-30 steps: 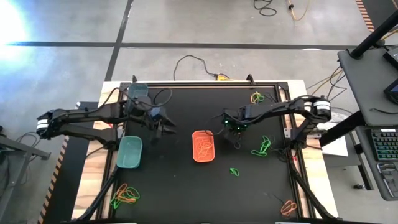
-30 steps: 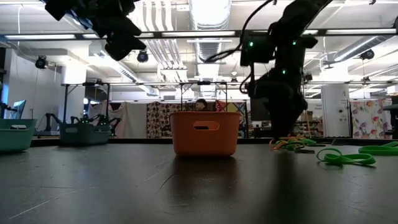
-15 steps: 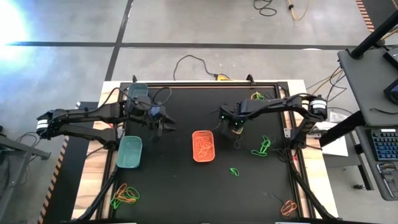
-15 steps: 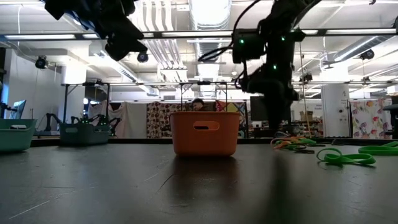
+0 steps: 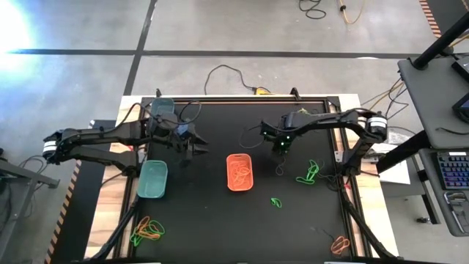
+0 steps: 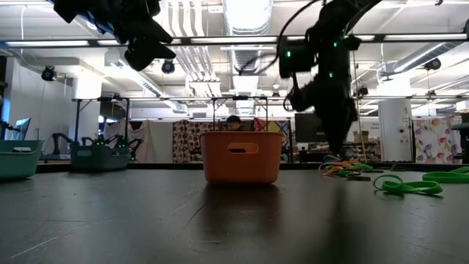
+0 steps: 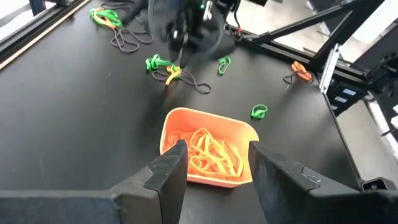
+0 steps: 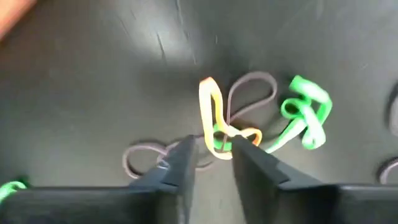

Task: Sort rubber bands into baskets
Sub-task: Put the orange rubber band into the orange bin

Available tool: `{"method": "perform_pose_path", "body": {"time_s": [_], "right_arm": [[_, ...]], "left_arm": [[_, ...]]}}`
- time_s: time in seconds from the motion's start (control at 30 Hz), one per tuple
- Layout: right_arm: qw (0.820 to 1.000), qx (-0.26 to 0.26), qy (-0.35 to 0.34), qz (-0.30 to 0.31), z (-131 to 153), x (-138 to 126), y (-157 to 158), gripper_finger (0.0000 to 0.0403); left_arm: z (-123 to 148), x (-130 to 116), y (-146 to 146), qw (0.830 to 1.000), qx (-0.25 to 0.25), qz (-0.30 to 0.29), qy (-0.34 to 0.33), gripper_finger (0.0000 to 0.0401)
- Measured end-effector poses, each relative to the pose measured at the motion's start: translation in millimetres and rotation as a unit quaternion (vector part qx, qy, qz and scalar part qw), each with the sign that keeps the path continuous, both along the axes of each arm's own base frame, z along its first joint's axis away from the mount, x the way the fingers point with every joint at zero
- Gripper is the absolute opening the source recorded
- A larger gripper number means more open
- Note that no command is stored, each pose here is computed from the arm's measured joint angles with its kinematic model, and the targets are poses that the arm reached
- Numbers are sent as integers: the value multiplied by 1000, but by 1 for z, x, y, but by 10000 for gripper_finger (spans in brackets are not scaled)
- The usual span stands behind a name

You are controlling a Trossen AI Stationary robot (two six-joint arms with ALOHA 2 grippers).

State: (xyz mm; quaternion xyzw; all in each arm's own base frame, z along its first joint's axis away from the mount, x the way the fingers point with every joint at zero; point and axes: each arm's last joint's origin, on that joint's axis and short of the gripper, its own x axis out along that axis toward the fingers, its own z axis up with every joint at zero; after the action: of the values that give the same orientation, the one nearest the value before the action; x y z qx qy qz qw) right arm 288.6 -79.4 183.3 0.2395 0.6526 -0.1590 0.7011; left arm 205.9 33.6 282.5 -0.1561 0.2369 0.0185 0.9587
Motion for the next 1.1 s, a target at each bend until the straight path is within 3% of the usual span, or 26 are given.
{"method": "perform_pose_path", "body": {"time_s": [0.17,0.33,0.47,0.67,0.87,1.1], "right_arm": [[1000,5,19,5,-16,5,-1,161],[999,5,40,13,-30,7,-3,167],[998,-27,47,9,-32,10,-5,128],[998,-53,26,5,-18,14,-9,21],[998,-60,16,8,6,15,-15,9],[990,-133,39,-14,43,-4,-52,9]], "left_arm": [[1,1,-1,1000,-3,-1,-7,155],[2,1,-1,1000,-5,-1,-9,155],[3,2,-1,1000,-6,0,-17,155],[3,2,-1,1000,-8,1,-17,155],[3,3,-1,1000,-10,2,-19,155],[4,3,-1,1000,-7,2,-26,155]]}}
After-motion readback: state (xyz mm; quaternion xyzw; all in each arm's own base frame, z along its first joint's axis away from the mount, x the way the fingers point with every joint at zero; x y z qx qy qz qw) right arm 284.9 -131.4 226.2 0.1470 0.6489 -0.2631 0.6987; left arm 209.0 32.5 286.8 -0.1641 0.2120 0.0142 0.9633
